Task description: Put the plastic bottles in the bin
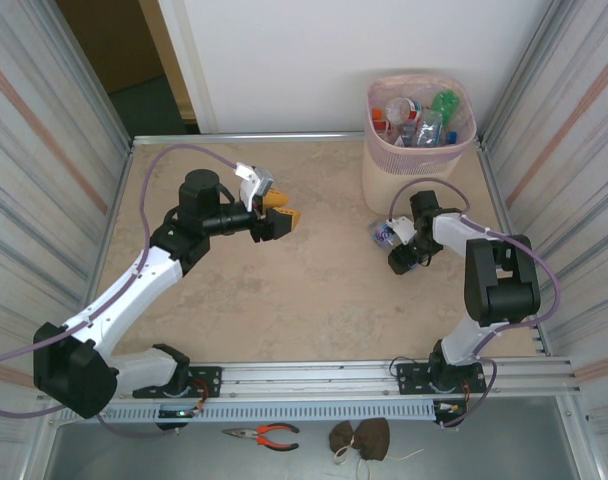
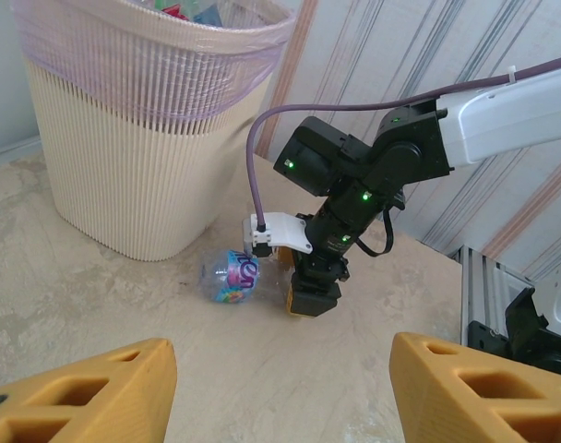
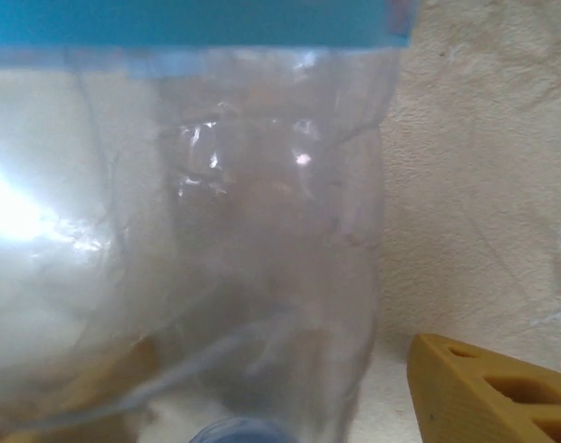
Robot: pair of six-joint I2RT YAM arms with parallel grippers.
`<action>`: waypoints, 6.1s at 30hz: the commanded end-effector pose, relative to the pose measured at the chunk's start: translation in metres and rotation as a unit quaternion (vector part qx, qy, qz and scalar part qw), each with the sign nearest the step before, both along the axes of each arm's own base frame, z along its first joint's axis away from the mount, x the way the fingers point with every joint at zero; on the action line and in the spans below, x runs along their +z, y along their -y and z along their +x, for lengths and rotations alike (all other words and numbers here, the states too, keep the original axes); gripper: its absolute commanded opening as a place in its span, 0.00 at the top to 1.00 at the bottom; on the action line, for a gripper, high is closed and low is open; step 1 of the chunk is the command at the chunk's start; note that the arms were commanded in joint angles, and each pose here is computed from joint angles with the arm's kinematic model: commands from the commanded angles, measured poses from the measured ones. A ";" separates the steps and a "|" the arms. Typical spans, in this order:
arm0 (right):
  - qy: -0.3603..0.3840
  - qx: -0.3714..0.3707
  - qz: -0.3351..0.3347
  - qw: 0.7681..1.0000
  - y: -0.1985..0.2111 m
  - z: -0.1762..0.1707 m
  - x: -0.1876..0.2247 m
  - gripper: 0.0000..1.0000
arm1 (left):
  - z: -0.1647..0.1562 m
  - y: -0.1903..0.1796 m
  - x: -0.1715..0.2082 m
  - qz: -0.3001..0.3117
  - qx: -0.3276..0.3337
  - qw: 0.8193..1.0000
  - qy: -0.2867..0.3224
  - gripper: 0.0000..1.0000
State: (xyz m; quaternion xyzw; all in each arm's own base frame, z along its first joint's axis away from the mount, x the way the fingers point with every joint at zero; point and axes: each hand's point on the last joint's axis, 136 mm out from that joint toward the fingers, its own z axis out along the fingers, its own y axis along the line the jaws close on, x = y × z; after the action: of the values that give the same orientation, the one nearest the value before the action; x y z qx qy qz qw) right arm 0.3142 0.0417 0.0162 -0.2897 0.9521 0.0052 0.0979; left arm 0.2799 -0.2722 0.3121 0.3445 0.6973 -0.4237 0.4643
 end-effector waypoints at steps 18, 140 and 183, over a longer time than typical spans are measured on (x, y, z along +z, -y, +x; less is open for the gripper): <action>0.022 0.007 0.067 0.997 -0.027 -0.010 0.052 0.64 | 0.006 0.003 0.025 -0.017 0.001 0.999 0.030 0.37; 0.376 -0.217 0.243 0.868 -0.003 0.117 0.397 0.48 | 0.011 -0.028 0.006 0.029 0.084 0.995 0.039 0.32; 0.448 -0.295 0.135 0.833 0.056 0.078 0.080 0.01 | 0.104 -0.247 -0.193 0.188 0.478 0.856 0.053 0.03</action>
State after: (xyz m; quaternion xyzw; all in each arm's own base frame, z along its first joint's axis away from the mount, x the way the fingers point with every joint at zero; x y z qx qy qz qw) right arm 0.3869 -0.0130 0.0881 0.0500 0.8565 -0.0233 0.5132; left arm 0.3711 -0.0154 0.0904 0.0384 0.8592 0.0236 0.5097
